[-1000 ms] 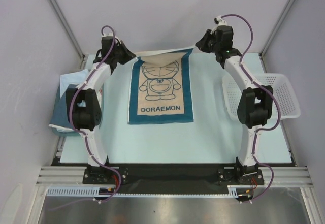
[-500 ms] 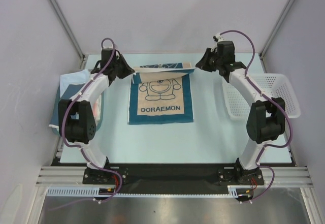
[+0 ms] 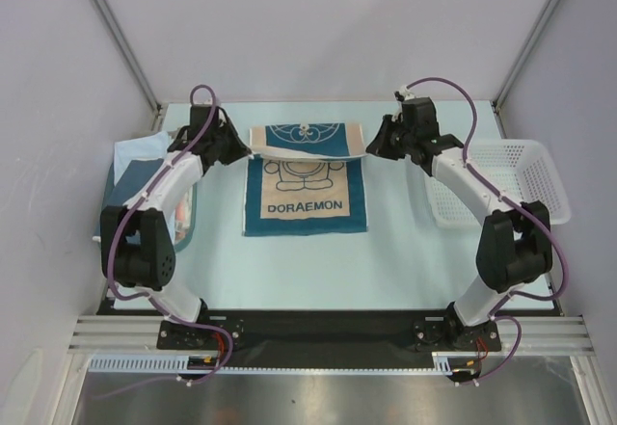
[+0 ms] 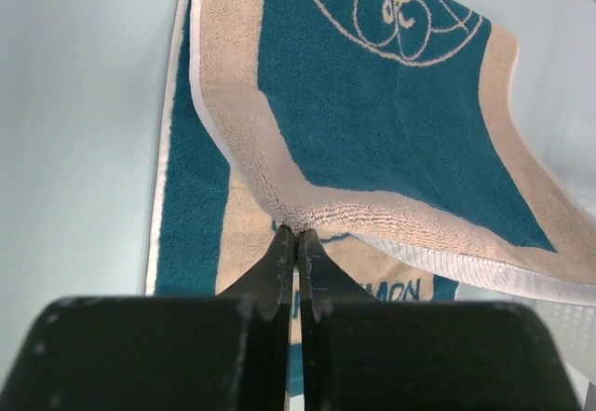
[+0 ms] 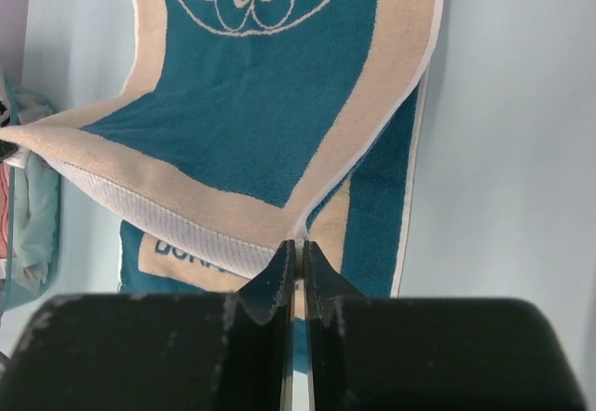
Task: Fold and stack the towels
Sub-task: Fold the towel
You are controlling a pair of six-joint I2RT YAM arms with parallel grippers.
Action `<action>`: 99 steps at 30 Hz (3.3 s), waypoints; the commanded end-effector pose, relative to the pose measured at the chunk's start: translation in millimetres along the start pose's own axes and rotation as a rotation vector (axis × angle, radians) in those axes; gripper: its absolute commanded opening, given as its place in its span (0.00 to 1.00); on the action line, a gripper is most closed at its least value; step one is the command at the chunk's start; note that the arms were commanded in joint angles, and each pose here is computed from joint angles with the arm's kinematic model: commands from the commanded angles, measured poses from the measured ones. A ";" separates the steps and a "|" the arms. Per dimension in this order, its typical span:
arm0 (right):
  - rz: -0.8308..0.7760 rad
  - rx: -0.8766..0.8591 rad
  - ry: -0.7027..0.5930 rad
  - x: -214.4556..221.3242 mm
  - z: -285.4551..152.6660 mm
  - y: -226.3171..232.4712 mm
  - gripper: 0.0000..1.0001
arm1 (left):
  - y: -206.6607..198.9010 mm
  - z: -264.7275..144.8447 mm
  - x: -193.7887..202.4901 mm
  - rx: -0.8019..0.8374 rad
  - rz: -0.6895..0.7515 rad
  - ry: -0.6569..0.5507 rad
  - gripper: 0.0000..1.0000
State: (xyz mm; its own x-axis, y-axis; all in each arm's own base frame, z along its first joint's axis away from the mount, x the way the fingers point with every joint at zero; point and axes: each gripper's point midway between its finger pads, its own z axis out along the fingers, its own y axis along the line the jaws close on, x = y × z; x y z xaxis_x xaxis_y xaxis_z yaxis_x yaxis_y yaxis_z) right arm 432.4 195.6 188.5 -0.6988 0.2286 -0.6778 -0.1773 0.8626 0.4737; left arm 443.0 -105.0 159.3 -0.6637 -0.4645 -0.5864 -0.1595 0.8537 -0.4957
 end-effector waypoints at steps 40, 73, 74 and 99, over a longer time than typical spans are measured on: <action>-0.025 0.011 0.113 65.7 -38.6 14.8 0.00 | 9.8 -64.0 55.6 0.059 0.120 0.091 0.00; -0.047 0.065 0.208 112.5 -29.2 2.3 0.00 | 30.6 -79.9 112.7 0.064 0.144 0.234 0.00; -0.049 0.064 0.205 111.9 -29.7 2.3 0.00 | 30.9 -80.6 112.1 0.063 0.146 0.233 0.00; -0.097 0.034 0.101 61.4 -63.8 34.9 0.00 | 10.3 -107.2 77.5 0.072 0.182 0.157 0.00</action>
State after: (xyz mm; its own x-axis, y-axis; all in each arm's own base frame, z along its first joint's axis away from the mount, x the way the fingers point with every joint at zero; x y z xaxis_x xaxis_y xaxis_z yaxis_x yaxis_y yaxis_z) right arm 340.6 210.5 171.2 -0.7849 0.1023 -0.6112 -0.1907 0.8985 0.3953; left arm 310.9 -106.3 152.5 -0.8132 -0.2788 -0.5109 -0.0253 0.8939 -0.4476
